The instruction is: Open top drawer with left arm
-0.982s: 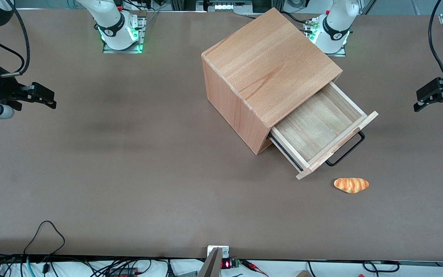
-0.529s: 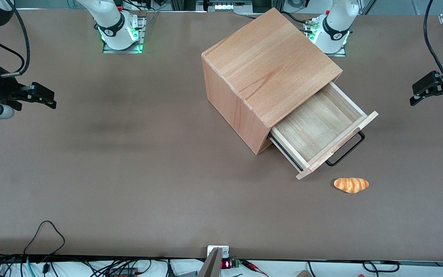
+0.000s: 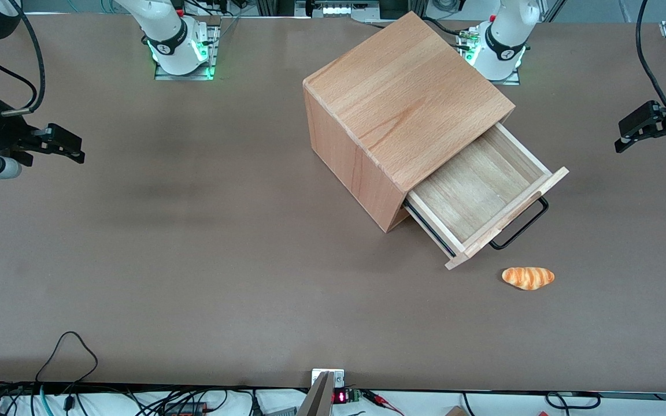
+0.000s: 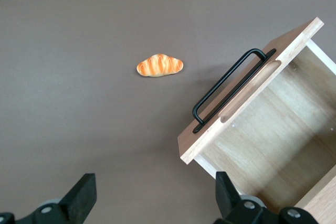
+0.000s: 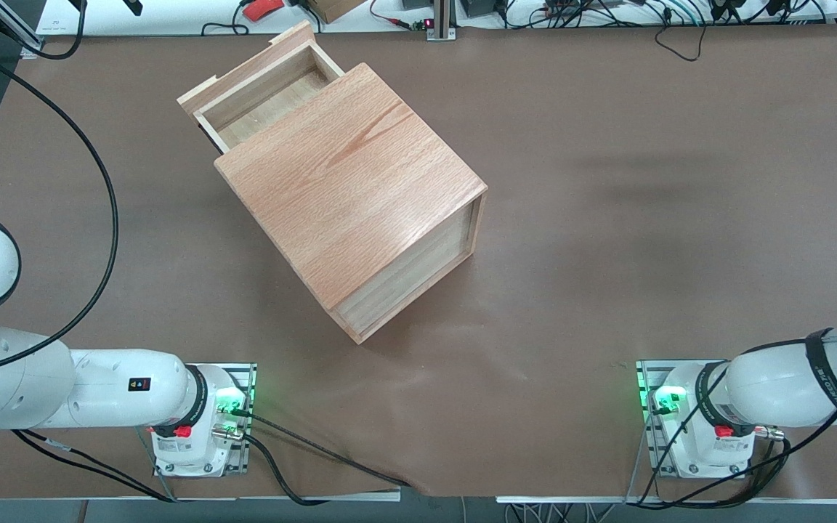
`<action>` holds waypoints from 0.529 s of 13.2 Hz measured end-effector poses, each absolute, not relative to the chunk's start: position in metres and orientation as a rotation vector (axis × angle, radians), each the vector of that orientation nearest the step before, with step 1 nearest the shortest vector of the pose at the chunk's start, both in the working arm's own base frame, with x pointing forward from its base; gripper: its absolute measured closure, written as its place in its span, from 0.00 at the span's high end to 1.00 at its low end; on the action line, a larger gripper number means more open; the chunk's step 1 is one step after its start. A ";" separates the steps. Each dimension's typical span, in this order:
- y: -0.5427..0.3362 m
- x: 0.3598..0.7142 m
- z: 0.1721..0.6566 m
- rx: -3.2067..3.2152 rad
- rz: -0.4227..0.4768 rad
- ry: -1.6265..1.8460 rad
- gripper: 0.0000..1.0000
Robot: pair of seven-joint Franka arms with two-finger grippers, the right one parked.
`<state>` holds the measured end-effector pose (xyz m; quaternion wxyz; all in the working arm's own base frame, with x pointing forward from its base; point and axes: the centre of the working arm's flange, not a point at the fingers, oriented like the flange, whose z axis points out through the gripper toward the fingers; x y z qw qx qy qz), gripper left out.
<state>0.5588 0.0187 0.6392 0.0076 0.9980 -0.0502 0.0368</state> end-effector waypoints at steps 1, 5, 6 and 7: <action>0.019 0.558 0.639 3.120 0.102 -0.157 1.00; 0.019 0.556 0.638 3.119 0.078 -0.157 1.00; 0.019 0.556 0.638 3.119 0.080 -0.157 1.00; 0.019 0.556 0.640 3.120 0.085 -0.157 1.00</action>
